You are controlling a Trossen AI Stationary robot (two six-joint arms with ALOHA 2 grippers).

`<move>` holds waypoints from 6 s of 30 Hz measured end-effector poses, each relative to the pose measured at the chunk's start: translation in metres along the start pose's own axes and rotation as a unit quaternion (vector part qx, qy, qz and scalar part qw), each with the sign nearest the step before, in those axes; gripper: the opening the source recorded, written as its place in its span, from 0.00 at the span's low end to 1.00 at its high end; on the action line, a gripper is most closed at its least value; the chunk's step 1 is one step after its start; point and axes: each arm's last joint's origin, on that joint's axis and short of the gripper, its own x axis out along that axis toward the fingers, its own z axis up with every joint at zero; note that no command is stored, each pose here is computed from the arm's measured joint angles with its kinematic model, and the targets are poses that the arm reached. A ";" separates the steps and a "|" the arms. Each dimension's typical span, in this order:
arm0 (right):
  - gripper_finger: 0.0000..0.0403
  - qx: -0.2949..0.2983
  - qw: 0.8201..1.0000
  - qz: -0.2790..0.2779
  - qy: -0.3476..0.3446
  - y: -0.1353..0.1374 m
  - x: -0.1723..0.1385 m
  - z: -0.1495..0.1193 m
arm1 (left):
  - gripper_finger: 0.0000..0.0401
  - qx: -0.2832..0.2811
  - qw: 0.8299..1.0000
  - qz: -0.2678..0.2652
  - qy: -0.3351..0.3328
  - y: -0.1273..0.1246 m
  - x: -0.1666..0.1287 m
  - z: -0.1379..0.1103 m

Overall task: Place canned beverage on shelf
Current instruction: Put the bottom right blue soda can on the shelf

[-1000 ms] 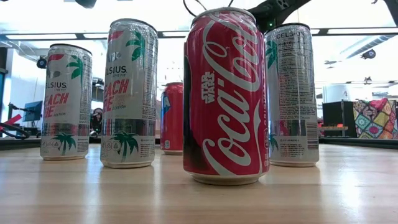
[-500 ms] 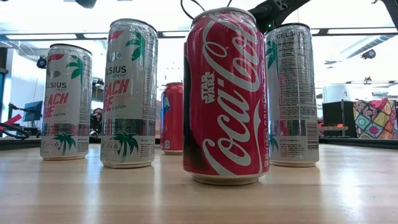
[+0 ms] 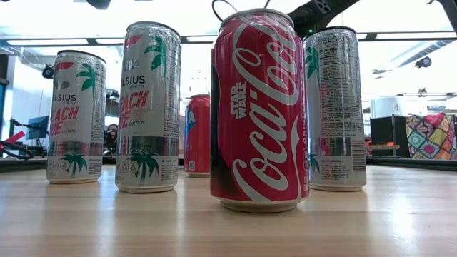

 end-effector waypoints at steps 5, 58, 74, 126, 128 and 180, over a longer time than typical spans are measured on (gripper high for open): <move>0.03 -0.003 1.000 -0.008 -0.016 -0.002 0.001 0.003 | 0.09 0.000 1.000 0.000 0.000 0.000 0.000 0.000; 0.03 0.057 0.996 -0.036 -0.050 -0.009 0.001 0.009 | 0.09 0.005 1.000 0.000 0.001 0.000 0.001 0.000; 0.03 0.086 0.993 -0.056 -0.057 -0.010 -0.010 0.019 | 0.09 0.006 1.000 0.000 0.001 0.000 0.001 0.000; 0.03 0.148 0.982 -0.115 -0.032 -0.037 -0.015 0.033 | 0.09 0.016 1.000 -0.001 0.005 -0.002 0.002 -0.001; 0.03 0.150 0.982 -0.113 -0.033 -0.034 -0.015 0.034 | 0.09 0.016 1.000 -0.001 0.005 -0.002 0.002 -0.001; 0.03 0.095 0.995 -0.014 0.011 -0.018 0.026 0.019 | 0.09 0.015 1.000 -0.001 0.004 -0.002 0.002 -0.001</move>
